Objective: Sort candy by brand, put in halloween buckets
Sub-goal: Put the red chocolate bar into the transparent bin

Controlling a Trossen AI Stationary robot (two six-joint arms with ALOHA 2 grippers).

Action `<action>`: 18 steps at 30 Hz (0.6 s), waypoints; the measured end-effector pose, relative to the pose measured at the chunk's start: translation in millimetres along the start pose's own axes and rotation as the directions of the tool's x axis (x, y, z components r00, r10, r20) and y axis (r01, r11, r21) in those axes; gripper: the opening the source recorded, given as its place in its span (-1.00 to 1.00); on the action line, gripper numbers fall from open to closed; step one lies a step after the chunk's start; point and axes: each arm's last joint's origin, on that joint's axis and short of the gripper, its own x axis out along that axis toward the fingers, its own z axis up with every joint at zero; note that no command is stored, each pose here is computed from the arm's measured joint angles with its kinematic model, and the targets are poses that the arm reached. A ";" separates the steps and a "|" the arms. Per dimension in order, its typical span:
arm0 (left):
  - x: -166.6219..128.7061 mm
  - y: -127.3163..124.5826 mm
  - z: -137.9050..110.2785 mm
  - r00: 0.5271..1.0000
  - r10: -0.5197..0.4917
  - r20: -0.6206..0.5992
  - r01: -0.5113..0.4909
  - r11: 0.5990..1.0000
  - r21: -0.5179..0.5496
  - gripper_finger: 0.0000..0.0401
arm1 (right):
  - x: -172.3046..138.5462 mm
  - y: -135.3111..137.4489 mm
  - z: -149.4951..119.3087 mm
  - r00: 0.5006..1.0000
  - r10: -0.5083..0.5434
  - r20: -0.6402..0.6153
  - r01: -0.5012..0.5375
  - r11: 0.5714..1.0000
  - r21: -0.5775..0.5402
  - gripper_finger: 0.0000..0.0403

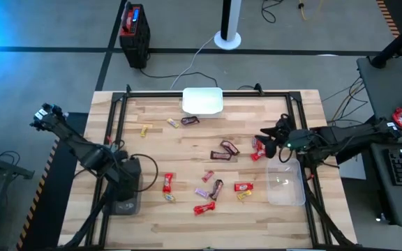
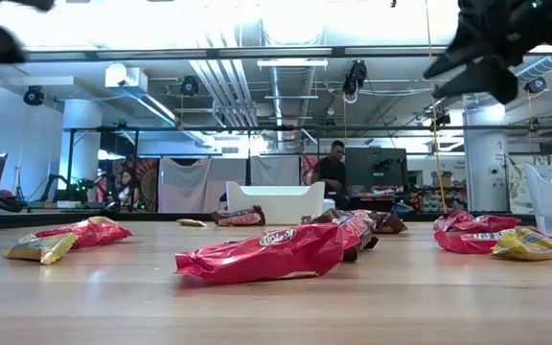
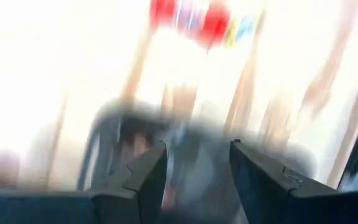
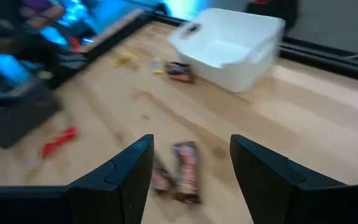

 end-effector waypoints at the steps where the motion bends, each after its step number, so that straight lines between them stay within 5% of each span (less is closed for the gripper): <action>1: -3.3 -3.1 4.5 0.998 -0.005 0.067 0.004 1.000 0.023 -0.20 | 1.5 2.5 1.0 1.000 0.021 0.004 -0.021 1.000 0.002 0.02; 5: -8.9 -12.4 16.8 0.966 -0.031 0.255 -0.020 0.980 0.196 -0.20 | 13.3 13.6 1.3 0.998 0.056 0.015 -0.056 0.998 0.000 0.02; 10: -6.8 -20.9 25.0 0.918 -0.111 0.381 -0.066 0.904 0.423 -0.20 | 30.0 26.1 -4.2 0.998 0.046 -0.053 -0.046 0.999 0.006 0.02; 18: 13.7 -13.2 23.8 0.831 -0.143 0.537 -0.182 0.843 0.506 -0.20 | 47.0 64.9 4.9 0.982 -0.029 -0.185 0.014 0.997 -0.078 0.02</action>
